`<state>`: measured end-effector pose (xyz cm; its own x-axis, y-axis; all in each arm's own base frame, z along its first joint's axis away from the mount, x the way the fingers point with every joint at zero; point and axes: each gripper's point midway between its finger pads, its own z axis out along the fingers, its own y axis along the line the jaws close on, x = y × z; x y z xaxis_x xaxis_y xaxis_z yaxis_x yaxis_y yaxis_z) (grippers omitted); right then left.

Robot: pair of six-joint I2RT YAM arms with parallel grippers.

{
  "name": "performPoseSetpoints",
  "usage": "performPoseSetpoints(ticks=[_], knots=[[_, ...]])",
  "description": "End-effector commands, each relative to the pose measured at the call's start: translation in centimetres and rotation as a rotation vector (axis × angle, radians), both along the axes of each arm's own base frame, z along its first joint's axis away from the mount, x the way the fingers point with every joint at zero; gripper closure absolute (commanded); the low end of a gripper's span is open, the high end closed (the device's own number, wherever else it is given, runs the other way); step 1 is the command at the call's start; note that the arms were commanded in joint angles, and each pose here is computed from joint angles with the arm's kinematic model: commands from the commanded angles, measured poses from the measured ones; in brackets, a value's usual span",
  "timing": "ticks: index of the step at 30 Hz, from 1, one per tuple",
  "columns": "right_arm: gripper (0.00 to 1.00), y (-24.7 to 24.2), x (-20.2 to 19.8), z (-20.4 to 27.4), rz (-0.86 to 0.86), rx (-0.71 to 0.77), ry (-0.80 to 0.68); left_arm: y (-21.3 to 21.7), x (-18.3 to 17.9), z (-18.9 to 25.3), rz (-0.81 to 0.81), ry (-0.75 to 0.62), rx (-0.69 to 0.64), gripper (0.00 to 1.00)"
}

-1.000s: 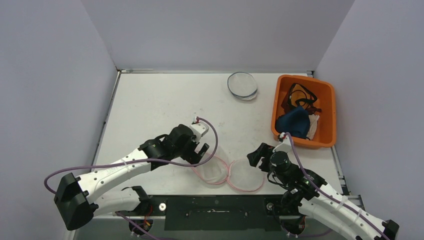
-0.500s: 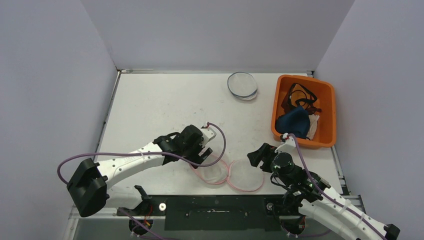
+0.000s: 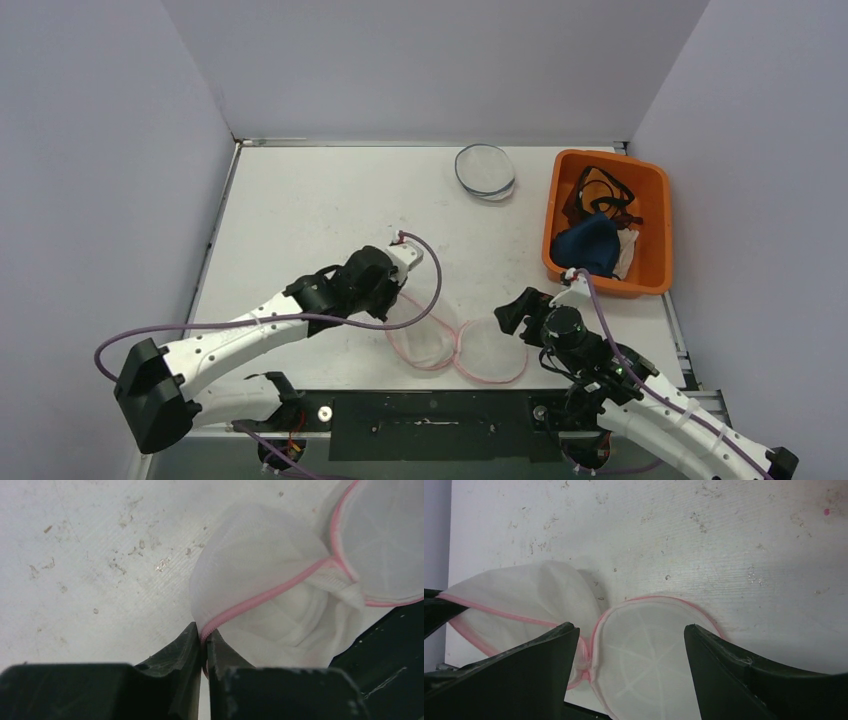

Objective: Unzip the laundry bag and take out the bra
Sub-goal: Close the laundry bag at the center of the board.

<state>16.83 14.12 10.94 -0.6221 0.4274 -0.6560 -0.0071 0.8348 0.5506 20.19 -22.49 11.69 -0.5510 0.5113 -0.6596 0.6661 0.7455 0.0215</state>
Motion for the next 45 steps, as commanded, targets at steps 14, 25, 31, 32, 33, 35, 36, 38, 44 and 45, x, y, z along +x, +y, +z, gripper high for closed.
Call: performPoseSetpoints(ticks=[14,25,31,32,33,35,36,38,44,45], knots=[[0.22,-0.7,0.1,-3.7,-0.082,-0.078,0.108,2.1,1.0,2.8,0.636,-0.020,-0.620,1.00],[0.23,1.7,-0.7,-6.2,-0.074,0.048,0.210,3.4,-0.5,0.8,0.741,0.058,-0.695,1.00],[0.23,2.8,-1.7,-7.9,-0.074,0.147,0.283,3.9,-0.8,0.2,0.784,0.074,-0.747,1.00],[0.23,2.9,-1.8,-8.1,-0.081,0.156,0.292,3.9,-0.8,0.2,0.786,0.075,-0.755,1.00],[0.23,2.9,-1.8,-8.4,-0.088,0.164,0.298,3.9,-0.9,0.1,0.786,0.077,-0.759,1.00],[0.23,3.0,-1.9,-8.8,-0.101,0.183,0.310,3.9,-1.0,0.1,0.782,0.082,-0.764,1.00],[0.24,3.0,-1.8,-9.0,-0.110,0.190,0.312,3.8,-1.1,0.0,0.778,0.085,-0.763,1.00],[0.25,3.0,-1.6,-9.2,-0.131,0.203,0.305,3.7,-1.1,0.0,0.771,0.088,-0.762,1.00],[0.37,3.2,-0.5,-9.2,-0.163,0.220,0.275,3.7,-1.3,-0.1,0.759,0.088,-0.756,1.00],[0.41,3.1,-0.3,-9.0,-0.169,0.213,0.264,3.7,-1.3,-0.1,0.756,0.088,-0.756,1.00]])
